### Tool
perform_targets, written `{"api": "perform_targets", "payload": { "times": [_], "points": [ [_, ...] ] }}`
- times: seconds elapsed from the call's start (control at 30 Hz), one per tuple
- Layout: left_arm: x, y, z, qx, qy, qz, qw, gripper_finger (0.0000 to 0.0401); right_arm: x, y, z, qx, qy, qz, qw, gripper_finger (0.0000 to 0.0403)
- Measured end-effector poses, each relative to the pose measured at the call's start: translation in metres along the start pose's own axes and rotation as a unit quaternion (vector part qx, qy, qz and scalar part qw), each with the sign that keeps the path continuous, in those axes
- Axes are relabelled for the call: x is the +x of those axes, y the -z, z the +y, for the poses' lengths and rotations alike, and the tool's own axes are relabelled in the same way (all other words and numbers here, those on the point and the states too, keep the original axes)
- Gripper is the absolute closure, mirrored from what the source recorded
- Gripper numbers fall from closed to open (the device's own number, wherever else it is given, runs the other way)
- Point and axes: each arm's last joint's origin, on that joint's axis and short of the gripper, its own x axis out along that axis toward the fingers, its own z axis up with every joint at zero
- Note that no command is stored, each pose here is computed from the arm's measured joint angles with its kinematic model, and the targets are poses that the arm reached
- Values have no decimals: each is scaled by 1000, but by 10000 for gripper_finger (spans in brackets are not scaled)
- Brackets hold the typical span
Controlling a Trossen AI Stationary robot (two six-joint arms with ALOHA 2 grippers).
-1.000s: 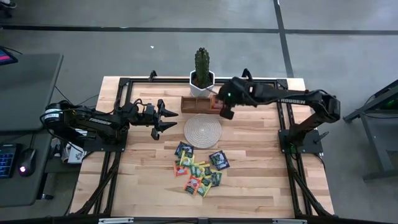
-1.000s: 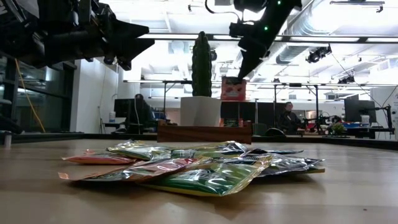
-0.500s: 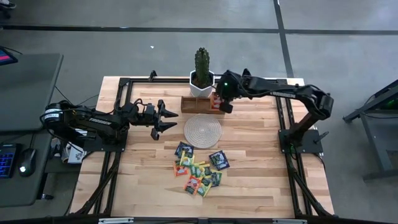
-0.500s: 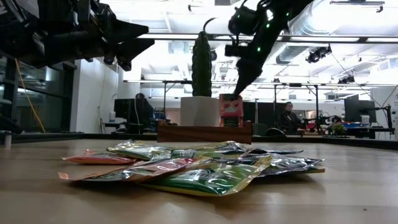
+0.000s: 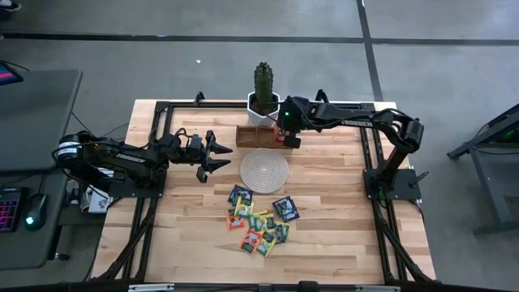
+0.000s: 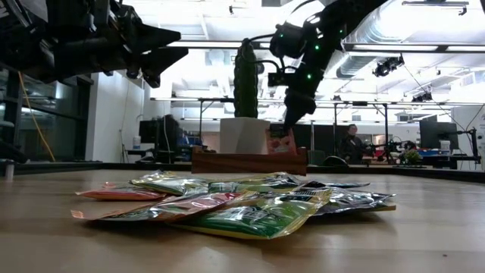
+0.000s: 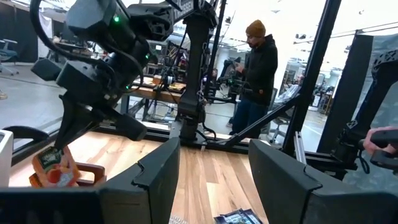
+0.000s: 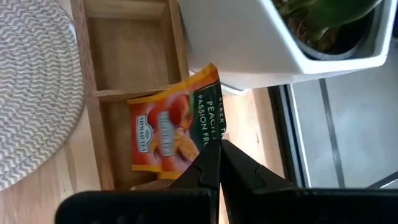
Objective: Pick & Place Tea
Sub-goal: Put the orange tea bag into the right section of the wooden organizer
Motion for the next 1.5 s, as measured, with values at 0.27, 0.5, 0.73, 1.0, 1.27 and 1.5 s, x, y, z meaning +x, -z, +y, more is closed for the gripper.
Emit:
{"api": "perform_targets", "payload": {
  "times": [0.27, 0.5, 0.73, 1.0, 1.27, 1.5],
  "points": [
    [0, 0, 0, 0, 3, 1, 1000, 213, 1, 1, 1, -5, -8, -1, 1000, 403],
    [0, 0, 0, 0, 3, 0, 1000, 213, 7, 10, 11, 3, -43, 10, 999, 403],
    [0, 0, 0, 0, 3, 0, 1000, 213, 7, 11, 12, 14, -54, 4, 998, 398],
    [0, 0, 0, 0, 3, 0, 1000, 213, 6, 9, 11, 16, -61, -7, 998, 351],
    [0, 0, 0, 0, 7, 1, 1000, 213, 3, 10, 11, 51, -63, 0, 997, 263],
    [0, 6, -2, -27, 38, 39, 998, 213, -25, 12, 12, 64, -65, -3, 996, 232]
  ]
}}
